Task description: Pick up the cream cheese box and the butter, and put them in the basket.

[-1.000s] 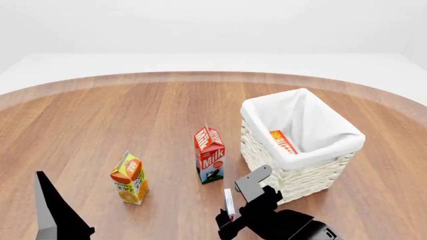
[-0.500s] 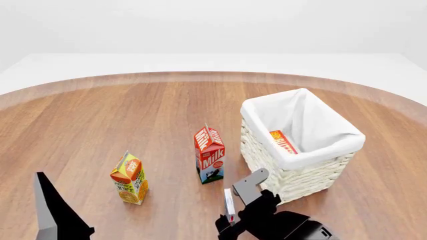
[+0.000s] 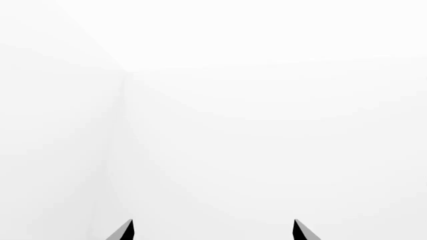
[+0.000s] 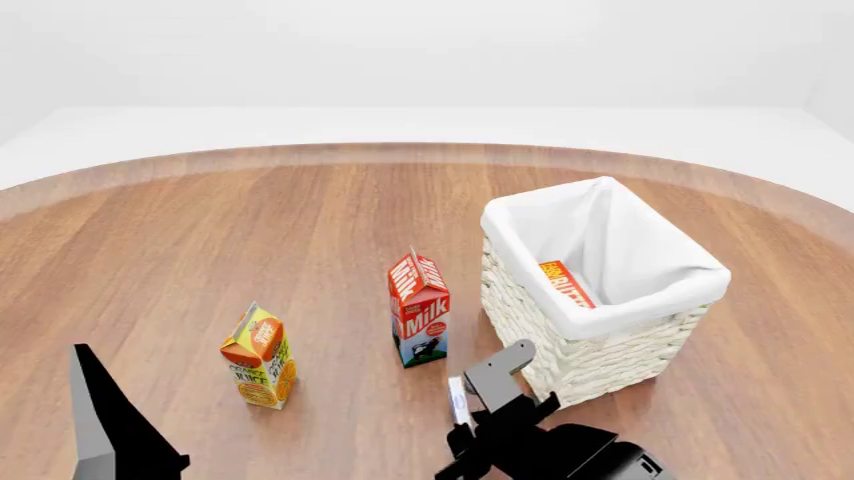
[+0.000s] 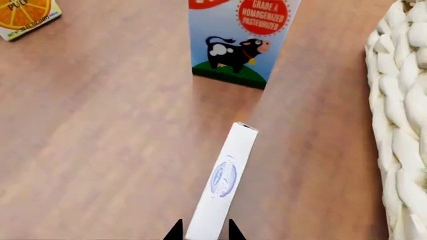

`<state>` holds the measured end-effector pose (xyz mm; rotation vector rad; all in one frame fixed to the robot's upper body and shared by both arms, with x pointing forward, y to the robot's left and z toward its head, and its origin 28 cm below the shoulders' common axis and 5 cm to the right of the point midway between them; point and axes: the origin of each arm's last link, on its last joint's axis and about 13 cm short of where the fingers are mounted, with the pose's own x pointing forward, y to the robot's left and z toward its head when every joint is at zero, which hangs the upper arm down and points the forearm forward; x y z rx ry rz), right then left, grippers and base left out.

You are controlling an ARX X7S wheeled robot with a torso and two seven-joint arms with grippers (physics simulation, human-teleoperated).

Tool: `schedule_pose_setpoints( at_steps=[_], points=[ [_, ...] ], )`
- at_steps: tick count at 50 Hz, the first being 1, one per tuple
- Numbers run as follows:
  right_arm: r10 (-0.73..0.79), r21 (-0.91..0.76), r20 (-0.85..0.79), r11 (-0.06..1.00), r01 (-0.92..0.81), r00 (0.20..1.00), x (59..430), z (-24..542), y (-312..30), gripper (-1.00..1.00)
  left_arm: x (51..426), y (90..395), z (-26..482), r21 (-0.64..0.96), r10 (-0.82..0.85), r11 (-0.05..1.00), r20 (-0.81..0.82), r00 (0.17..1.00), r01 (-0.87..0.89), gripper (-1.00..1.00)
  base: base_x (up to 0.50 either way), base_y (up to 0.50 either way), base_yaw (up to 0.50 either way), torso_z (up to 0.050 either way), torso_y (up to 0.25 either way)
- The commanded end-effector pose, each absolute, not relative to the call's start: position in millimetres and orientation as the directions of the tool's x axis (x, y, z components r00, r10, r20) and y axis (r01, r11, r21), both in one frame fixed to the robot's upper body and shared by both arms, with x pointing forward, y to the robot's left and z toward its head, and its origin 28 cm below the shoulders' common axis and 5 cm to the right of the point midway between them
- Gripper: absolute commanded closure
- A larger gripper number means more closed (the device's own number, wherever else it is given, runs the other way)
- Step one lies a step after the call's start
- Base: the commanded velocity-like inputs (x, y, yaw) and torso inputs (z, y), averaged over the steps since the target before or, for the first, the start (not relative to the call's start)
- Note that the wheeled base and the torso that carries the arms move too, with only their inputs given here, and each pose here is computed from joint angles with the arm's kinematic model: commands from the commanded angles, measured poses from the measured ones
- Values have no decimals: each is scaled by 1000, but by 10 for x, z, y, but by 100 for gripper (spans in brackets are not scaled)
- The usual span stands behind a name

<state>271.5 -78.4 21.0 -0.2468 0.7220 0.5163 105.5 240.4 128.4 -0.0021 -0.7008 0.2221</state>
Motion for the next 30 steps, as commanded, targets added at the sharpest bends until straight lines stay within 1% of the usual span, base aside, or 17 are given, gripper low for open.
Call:
schedule_pose_setpoints(
  at_steps=[1, 17, 30],
  points=[
    [378, -30, -676, 844, -536, 632, 2715, 225, -779, 100, 1055, 2402, 1288, -78, 205, 976, 639, 741, -203, -100, 0, 0, 0, 0, 0],
    [385, -19, -669, 846, -533, 636, 2707, 226, -784, 100, 1055, 2416, 1261, -77, 205, 976, 639, 741, -204, -100, 0, 0, 0, 1, 0],
    [389, -34, -627, 852, -522, 675, 2646, 376, -805, 100, 1051, 2411, 1266, -76, 204, 976, 639, 741, -202, -100, 0, 0, 0, 0, 1]
  ],
)
